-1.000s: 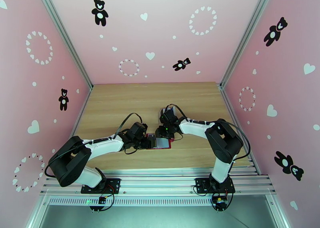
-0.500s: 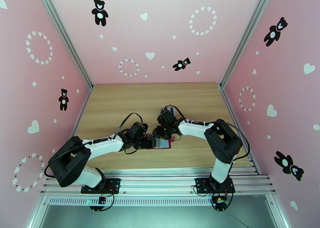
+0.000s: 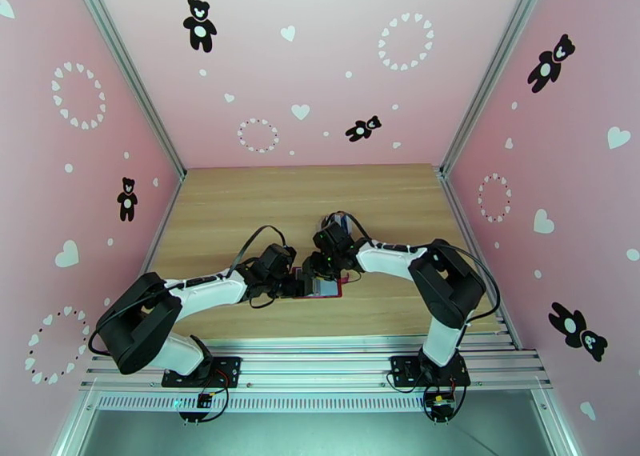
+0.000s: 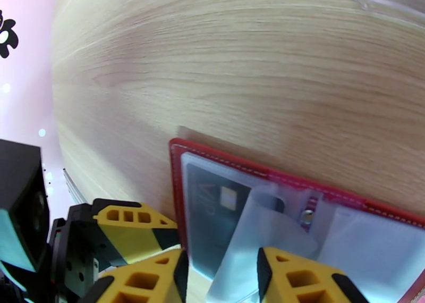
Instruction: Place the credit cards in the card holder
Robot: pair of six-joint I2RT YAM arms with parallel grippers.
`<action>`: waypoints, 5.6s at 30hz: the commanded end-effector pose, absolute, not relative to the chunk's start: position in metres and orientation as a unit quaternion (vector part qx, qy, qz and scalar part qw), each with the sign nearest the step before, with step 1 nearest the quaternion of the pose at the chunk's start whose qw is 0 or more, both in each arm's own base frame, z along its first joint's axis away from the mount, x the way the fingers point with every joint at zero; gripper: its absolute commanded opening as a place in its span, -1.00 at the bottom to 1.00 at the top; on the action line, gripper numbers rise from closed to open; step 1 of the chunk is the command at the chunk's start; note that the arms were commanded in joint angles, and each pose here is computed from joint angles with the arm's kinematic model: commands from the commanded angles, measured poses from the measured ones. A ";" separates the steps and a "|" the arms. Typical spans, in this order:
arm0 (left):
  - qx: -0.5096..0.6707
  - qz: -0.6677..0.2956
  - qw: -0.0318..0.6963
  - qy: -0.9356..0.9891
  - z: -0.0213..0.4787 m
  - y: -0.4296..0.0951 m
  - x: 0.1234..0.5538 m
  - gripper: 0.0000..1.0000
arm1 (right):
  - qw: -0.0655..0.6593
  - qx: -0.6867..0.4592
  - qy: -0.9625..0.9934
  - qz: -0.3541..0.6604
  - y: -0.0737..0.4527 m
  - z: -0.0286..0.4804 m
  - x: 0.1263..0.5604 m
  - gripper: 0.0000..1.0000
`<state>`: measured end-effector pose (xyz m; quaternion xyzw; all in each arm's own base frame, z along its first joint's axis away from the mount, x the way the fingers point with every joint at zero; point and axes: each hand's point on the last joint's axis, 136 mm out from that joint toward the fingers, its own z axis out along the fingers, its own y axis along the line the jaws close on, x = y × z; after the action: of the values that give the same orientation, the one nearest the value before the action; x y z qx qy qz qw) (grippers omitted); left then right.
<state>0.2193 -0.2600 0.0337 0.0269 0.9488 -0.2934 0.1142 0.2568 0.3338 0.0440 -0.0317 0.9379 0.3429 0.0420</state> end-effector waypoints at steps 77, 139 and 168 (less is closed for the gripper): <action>-0.018 -0.178 0.166 0.970 0.051 -0.182 0.252 0.47 | 0.040 -0.067 0.923 0.376 0.362 0.072 0.253 -0.15; -0.024 -0.382 0.182 0.906 0.041 -0.303 0.424 0.29 | 0.196 -0.057 0.976 0.072 0.193 0.143 0.355 0.10; -0.012 -0.378 0.154 0.913 0.020 -0.308 0.412 -0.02 | 0.171 -0.074 0.982 0.003 0.194 0.113 0.395 0.10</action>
<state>0.4277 -0.3102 0.0418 -0.0121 0.8991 -0.3955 0.1872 0.3904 0.1981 0.1141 -0.0729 0.9816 0.0181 0.1755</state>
